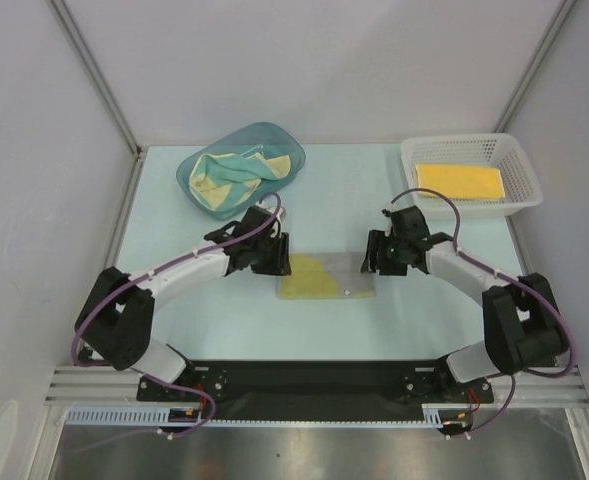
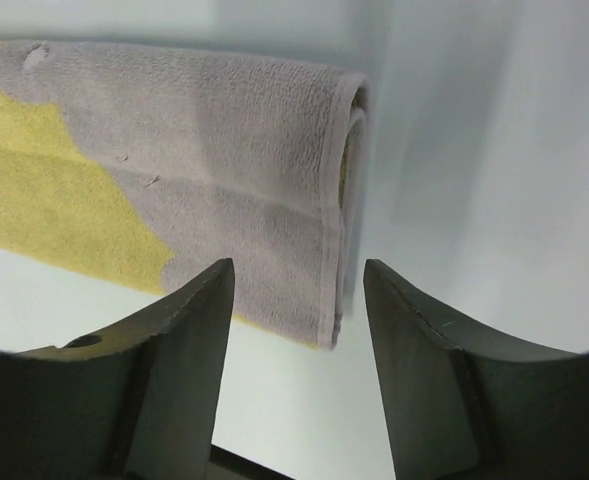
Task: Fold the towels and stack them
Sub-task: Fold the towel, then neatly place the folded towel into the bin
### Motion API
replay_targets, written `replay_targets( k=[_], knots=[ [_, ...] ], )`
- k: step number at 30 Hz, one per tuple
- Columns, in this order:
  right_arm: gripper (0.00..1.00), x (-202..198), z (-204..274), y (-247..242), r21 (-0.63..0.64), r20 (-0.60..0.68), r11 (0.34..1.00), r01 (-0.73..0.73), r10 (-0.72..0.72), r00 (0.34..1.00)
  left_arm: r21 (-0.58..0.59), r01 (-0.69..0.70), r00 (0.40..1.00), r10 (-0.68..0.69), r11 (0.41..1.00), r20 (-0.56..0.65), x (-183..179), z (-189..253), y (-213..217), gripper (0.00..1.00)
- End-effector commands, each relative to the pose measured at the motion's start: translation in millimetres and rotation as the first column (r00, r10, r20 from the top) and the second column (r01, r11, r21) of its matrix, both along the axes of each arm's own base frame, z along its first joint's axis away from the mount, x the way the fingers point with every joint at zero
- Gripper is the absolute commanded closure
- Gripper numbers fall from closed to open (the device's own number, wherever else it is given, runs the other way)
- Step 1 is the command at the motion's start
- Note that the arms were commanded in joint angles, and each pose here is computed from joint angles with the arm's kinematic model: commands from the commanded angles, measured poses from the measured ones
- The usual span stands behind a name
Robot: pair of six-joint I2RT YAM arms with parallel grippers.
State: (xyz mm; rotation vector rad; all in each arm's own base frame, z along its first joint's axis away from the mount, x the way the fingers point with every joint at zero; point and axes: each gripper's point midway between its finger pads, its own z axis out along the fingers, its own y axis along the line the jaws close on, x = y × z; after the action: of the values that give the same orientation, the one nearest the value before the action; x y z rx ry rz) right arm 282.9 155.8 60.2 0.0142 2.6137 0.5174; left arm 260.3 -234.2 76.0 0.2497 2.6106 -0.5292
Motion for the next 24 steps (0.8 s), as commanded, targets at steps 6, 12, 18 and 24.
replay_targets(
  k=[6,12,18,24],
  knots=[
    [0.38,23,-26,11,0.022,-0.011,0.996,-0.092,0.092,0.996,-0.016,-0.09,0.996,0.09,0.996,-0.021,35,-21,14,0.52],
    [0.39,14,-42,13,0.006,-0.03,0.993,-0.115,0.115,0.993,-0.134,-0.03,0.999,0.027,0.991,-0.022,35,-29,-1,0.49],
    [0.46,5,-44,12,-0.006,-0.033,0.994,-0.11,0.11,0.993,-0.017,-0.08,0.994,0.078,0.997,-0.074,30,-55,18,0.51],
    [0.57,-4,-42,13,-0.021,-0.052,0.996,-0.086,0.085,0.995,0.01,-0.12,0.987,0.12,0.993,-0.102,24,-63,24,0.65]
  ],
)
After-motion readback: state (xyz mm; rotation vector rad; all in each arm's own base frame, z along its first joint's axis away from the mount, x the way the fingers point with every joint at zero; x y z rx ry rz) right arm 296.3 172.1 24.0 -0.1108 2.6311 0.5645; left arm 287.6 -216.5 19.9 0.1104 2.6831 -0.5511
